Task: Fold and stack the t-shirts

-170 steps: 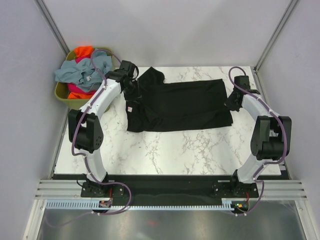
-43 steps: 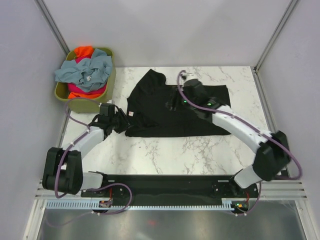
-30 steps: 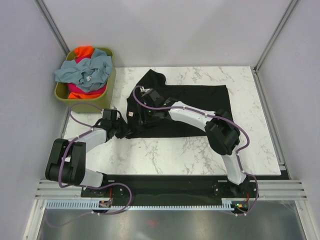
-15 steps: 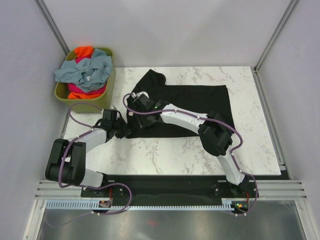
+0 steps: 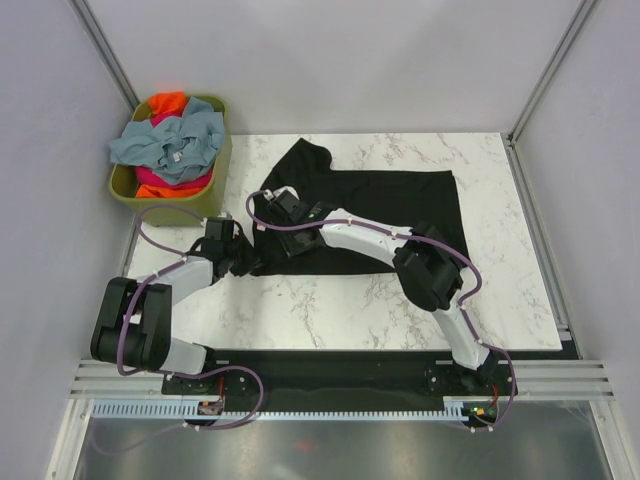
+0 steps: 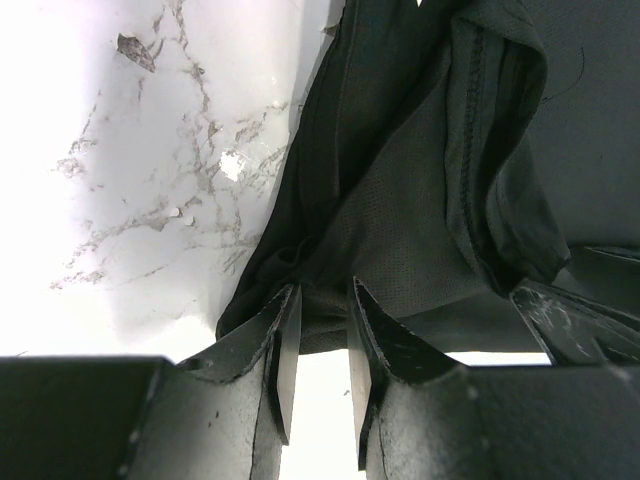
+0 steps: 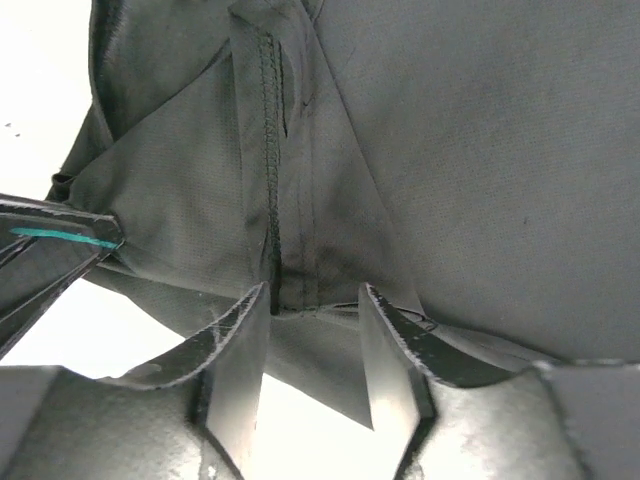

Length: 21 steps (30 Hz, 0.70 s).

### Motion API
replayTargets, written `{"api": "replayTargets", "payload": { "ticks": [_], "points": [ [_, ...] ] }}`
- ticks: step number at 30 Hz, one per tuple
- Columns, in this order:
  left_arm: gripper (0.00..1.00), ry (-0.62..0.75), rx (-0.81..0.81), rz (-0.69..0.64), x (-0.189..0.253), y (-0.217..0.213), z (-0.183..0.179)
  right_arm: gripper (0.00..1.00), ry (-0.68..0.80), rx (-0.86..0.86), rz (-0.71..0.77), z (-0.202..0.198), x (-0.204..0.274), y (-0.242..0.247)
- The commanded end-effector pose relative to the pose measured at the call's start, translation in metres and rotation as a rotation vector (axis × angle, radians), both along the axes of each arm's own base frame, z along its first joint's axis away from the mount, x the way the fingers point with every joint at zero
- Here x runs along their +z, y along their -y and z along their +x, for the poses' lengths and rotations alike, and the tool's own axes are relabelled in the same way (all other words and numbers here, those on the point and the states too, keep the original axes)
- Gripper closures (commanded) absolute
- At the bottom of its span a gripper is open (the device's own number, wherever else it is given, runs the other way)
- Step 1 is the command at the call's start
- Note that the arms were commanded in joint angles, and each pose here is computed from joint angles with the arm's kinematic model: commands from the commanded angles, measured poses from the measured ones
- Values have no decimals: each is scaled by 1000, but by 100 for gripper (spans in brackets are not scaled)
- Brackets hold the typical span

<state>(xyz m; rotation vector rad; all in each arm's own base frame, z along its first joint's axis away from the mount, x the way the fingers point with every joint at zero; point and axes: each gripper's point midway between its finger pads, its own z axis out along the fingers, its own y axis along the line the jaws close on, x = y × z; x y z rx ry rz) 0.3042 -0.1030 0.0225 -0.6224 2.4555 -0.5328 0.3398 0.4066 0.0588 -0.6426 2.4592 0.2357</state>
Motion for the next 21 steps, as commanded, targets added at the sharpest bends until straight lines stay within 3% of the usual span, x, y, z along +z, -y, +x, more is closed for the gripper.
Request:
{"api": "replayTargets", "payload": {
  "ticks": [1, 4, 7, 10, 11, 13, 21],
  "points": [
    [67, -27, 12, 78, -15, -15, -7, 53, 3, 3, -26, 0, -8, 2],
    [67, -29, 11, 81, -16, -16, -8, 53, -6, 2, -27, -1, -11, 2],
    [67, -30, 11, 79, -15, -15, -8, 61, -8, 2, -30, -1, -13, 4],
    [67, -30, 12, 80, -16, -16, -8, 81, -4, -2, -35, -1, -13, 4],
    [67, -31, 11, 81, -16, -16, -8, 92, -1, -5, -34, 0, -13, 4],
    [67, -31, 12, 80, -16, -16, -8, 100, 3, -8, -34, 1, -11, 5],
    [67, -31, 12, 82, -16, -16, -8, 100, 63, -81, -49, 25, 2, 13]
  ]
}}
